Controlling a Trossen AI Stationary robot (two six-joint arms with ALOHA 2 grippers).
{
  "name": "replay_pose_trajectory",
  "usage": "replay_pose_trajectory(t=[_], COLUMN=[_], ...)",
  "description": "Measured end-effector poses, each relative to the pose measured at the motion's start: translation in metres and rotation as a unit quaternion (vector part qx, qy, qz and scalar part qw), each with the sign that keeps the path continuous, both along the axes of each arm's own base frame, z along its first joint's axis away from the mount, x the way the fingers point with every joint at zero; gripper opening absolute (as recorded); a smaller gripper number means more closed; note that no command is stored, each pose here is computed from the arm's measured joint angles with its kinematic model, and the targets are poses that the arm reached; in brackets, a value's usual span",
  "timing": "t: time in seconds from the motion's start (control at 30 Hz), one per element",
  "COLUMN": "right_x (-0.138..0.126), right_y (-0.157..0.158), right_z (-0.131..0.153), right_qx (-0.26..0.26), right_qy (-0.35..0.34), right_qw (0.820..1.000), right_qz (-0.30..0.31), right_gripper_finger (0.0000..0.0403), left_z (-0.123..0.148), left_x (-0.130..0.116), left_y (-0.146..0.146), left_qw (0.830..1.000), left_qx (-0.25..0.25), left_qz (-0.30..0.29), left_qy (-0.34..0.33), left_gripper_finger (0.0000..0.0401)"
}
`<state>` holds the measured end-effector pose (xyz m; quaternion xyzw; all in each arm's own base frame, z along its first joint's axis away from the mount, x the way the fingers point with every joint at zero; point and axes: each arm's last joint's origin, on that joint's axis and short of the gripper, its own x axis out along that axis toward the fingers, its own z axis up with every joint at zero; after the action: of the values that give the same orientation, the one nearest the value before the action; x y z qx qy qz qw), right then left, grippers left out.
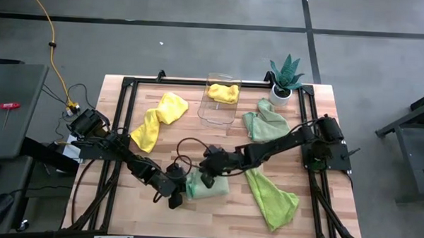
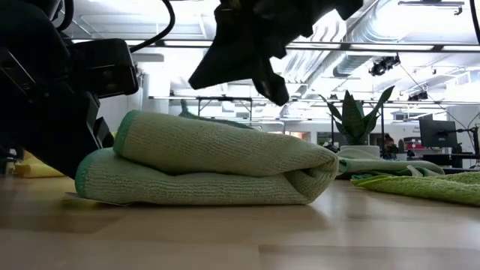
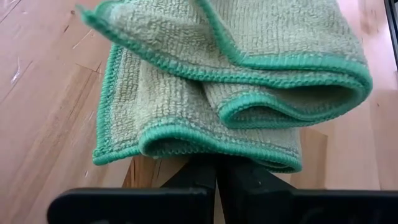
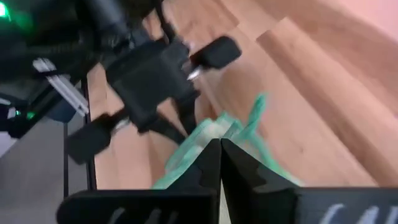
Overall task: Fold microfiber towels
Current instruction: Fold the bottom left blue towel
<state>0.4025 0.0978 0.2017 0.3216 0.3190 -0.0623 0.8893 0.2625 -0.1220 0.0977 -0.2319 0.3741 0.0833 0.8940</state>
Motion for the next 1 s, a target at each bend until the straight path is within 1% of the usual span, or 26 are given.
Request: replay_pose_trajectory(t=[0.2,0.27,0.33,0.43,0.57,0.7,0.8,1.0], right_x=[-0.008,-0.013,-0.019,-0.028,-0.038,-0.043,-0.044,-0.051], right_y=[-0.013,-0.013,-0.012,-0.006,0.001,0.005,0.007,0.005], right_z=[0.016,0.022,0.024,0.017,0.006,0.004,0.004,0.008], right_qx=[-0.013,-0.026,-0.026,-0.018,-0.039,-0.049,-0.051,-0.069], right_qy=[0.010,0.017,0.036,0.091,0.155,0.175,0.178,0.190], right_qw=[1.000,0.999,0.998,0.991,0.982,0.978,0.977,0.971], right_qz=[-0.004,0.011,0.050,0.095,0.097,0.102,0.107,0.129], right_gripper_finger=[0.0000,0.0000,0.0000,0.0000,0.0000,0.0000,0.0000,0.0000], left_z=[0.000,0.001,0.001,0.002,0.003,0.005,0.013,0.043], left_x=[0.000,0.000,0.000,-0.001,-0.001,-0.003,-0.007,-0.018], left_y=[0.000,0.000,-0.001,-0.001,-0.003,-0.004,-0.003,0.004], left_qw=[1.000,1.000,1.000,1.000,0.998,0.997,0.996,0.997], left_qx=[-0.002,-0.003,-0.002,-0.010,-0.032,-0.033,-0.025,0.012], left_qz=[-0.003,-0.011,-0.021,-0.028,-0.051,-0.067,-0.080,-0.081], left_qy=[0.001,0.003,0.004,0.006,0.015,0.023,0.023,0.006], left_gripper_finger=[0.0000,0.0000,0.0000,0.0000,0.0000,0.0000,0.0000,0.0000])
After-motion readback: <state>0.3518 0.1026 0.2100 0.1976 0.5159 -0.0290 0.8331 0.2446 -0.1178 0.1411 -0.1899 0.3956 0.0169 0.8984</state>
